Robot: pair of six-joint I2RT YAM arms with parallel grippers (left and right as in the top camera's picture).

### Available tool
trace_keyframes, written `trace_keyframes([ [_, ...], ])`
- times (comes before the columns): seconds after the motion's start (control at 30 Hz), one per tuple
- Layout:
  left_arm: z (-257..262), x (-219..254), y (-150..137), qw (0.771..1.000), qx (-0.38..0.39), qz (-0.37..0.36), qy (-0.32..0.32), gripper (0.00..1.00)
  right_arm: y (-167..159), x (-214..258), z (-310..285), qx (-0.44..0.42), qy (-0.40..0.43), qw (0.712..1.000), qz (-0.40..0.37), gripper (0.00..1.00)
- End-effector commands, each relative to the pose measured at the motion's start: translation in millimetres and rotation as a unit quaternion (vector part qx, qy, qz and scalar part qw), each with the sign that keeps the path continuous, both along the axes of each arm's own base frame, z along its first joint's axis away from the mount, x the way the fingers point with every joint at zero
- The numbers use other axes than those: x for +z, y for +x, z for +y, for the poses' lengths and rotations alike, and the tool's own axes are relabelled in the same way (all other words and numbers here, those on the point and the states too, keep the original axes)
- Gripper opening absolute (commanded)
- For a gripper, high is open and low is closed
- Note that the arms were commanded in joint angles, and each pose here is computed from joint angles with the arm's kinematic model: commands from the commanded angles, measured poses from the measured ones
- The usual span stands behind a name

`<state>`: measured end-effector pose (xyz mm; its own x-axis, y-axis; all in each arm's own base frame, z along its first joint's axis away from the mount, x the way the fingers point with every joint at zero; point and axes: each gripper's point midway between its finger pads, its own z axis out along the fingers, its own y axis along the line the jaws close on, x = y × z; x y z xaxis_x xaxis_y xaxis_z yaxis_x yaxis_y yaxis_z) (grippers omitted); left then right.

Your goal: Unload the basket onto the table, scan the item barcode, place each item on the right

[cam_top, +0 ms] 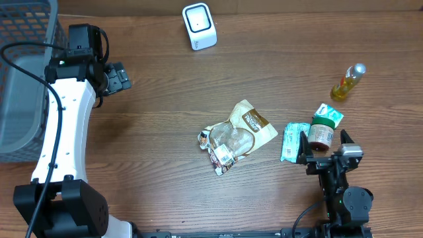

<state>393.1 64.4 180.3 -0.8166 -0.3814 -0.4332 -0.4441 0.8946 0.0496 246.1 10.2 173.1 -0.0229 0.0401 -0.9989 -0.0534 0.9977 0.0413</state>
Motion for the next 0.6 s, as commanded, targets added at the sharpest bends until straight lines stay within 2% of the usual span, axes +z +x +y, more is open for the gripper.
trace_keyframes([
  [0.0, 0.5, -1.7, 1.1, 1.000, -0.001, 0.003, 0.005, 1.00, -0.3, -3.3, 6.8, 0.014, -0.029, 0.999, -0.001, 1.00],
  [0.57, 0.5, -1.7, 1.1, 1.000, -0.001, 0.003, 0.005, 0.99, -0.5, -3.2, 10.5, 0.022, -0.025, 0.999, -0.001, 1.00],
])
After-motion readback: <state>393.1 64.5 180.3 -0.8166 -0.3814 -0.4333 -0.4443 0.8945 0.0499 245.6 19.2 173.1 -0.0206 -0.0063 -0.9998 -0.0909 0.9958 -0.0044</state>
